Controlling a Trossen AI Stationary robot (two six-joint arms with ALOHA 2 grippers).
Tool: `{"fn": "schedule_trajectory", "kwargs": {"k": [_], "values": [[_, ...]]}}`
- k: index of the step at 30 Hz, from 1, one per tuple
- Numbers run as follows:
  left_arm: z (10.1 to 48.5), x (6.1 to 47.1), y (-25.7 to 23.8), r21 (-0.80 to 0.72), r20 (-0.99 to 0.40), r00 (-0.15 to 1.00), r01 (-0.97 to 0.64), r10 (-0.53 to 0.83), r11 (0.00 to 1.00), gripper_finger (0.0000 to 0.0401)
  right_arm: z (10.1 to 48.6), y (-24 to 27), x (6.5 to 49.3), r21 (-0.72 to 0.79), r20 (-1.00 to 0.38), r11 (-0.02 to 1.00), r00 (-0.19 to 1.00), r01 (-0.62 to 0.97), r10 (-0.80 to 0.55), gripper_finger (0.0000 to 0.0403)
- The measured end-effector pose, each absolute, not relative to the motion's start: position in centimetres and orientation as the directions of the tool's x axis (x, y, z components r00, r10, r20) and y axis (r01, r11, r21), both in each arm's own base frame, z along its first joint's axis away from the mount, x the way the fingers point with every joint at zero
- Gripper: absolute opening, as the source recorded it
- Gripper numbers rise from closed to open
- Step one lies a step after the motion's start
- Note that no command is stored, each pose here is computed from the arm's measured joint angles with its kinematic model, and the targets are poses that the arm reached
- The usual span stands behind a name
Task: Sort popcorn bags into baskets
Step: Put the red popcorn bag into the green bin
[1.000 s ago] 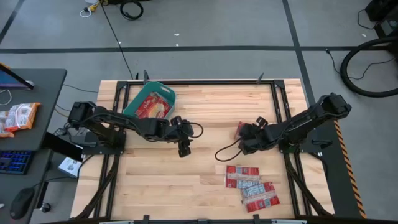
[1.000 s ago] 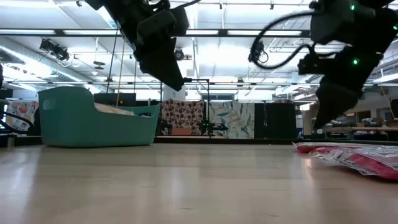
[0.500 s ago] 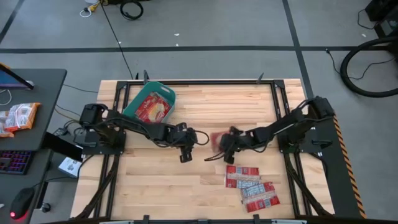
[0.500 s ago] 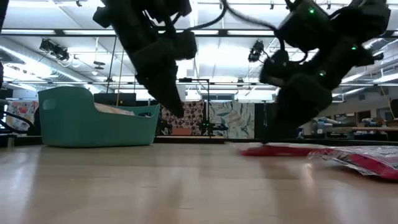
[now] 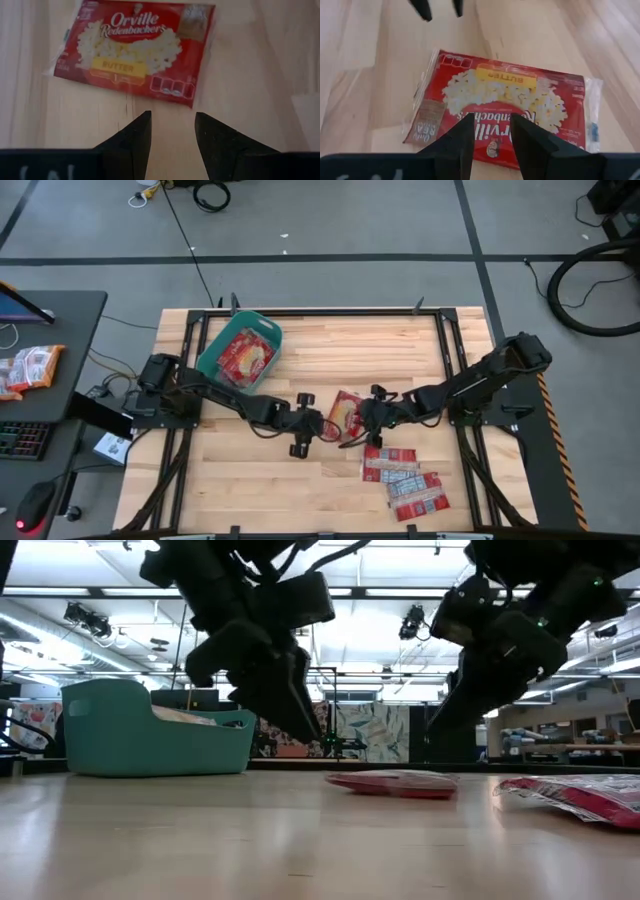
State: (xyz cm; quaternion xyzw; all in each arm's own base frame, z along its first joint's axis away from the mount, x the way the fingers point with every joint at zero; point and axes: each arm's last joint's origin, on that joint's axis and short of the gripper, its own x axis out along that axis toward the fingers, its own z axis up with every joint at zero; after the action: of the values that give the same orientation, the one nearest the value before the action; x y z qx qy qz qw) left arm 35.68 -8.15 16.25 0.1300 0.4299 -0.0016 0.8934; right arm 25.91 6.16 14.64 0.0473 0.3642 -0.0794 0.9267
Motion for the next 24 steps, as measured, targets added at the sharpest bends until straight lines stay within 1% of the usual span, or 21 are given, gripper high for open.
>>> {"fn": "schedule_trajectory", "kwargs": {"k": [1,3,5,6,8,9,10,11,14,16,18,20,21,24], "values": [[16.2,35.6,-8.5,0.247,-0.773,0.623,0.125,0.118,0.961,0.0156,14.7,6.2,25.8,0.030,-0.687,0.979,0.716,0.202,-0.126,0.0130],[16.1,36.2,-9.1,0.283,-0.772,0.623,0.156,0.128,0.946,0.0156,14.5,6.1,25.0,0.016,-0.731,0.970,0.665,0.243,-0.155,0.0130],[15.8,36.2,-9.7,0.347,-0.769,0.621,0.208,0.151,0.915,0.0156,14.1,6.1,24.7,0.018,-0.749,0.964,0.642,0.267,-0.164,0.0130],[15.3,36.1,-9.9,0.387,-0.776,0.608,0.246,0.170,0.889,0.0156,13.9,6.1,24.6,0.015,-0.757,0.961,0.632,0.276,-0.170,0.0130],[14.7,36.6,-10.4,0.461,-0.753,0.631,0.308,0.184,0.832,0.0156,13.5,6.0,24.3,0.009,-0.770,0.958,0.614,0.286,-0.176,0.0130],[14.4,36.3,-10.5,0.498,-0.762,0.612,0.346,0.211,0.795,0.0156,13.4,6.0,24.4,0.010,-0.770,0.958,0.614,0.288,-0.176,0.0130],[14.1,36.4,-10.7,0.530,-0.755,0.615,0.370,0.226,0.763,0.0156,13.3,6.0,24.4,0.010,-0.770,0.958,0.613,0.288,-0.176,0.0130],[13.9,36.7,-11.0,0.554,-0.739,0.637,0.386,0.221,0.737,0.0156,13.3,6.0,24.4,0.006,-0.772,0.958,0.610,0.287,-0.178,0.0130],[13.3,36.4,-11.3,0.599,-0.743,0.625,0.464,0.237,0.653,0.0156,13.2,6.0,24.8,0.012,-0.753,0.961,0.634,0.277,-0.174,0.0130],[12.9,36.7,-11.6,0.616,-0.730,0.644,0.472,0.230,0.631,0.0156,13.1,5.9,25.0,0.008,-0.748,0.961,0.639,0.276,-0.177,0.0130],[12.6,36.5,-11.4,0.623,-0.740,0.624,0.495,0.251,0.605,0.0156,13.0,5.8,25.3,0.013,-0.739,0.961,0.650,0.277,-0.177,0.0130],[12.3,36.9,-11.5,0.629,-0.728,0.641,0.485,0.242,0.608,0.0156,12.7,5.7,25.6,0.020,-0.734,0.959,0.656,0.282,-0.178,0.0130],[12.2,36.8,-11.4,0.626,-0.736,0.628,0.493,0.251,0.604,0.0155,12.6,5.6,25.7,0.025,-0.733,0.959,0.658,0.284,-0.175,0.0130],[11.9,37.0,-11.4,0.634,-0.727,0.636,0.480,0.258,0.606,0.0155,12.0,5.5,26.1,0.046,-0.739,0.961,0.657,0.274,-0.151,0.0130]]}}
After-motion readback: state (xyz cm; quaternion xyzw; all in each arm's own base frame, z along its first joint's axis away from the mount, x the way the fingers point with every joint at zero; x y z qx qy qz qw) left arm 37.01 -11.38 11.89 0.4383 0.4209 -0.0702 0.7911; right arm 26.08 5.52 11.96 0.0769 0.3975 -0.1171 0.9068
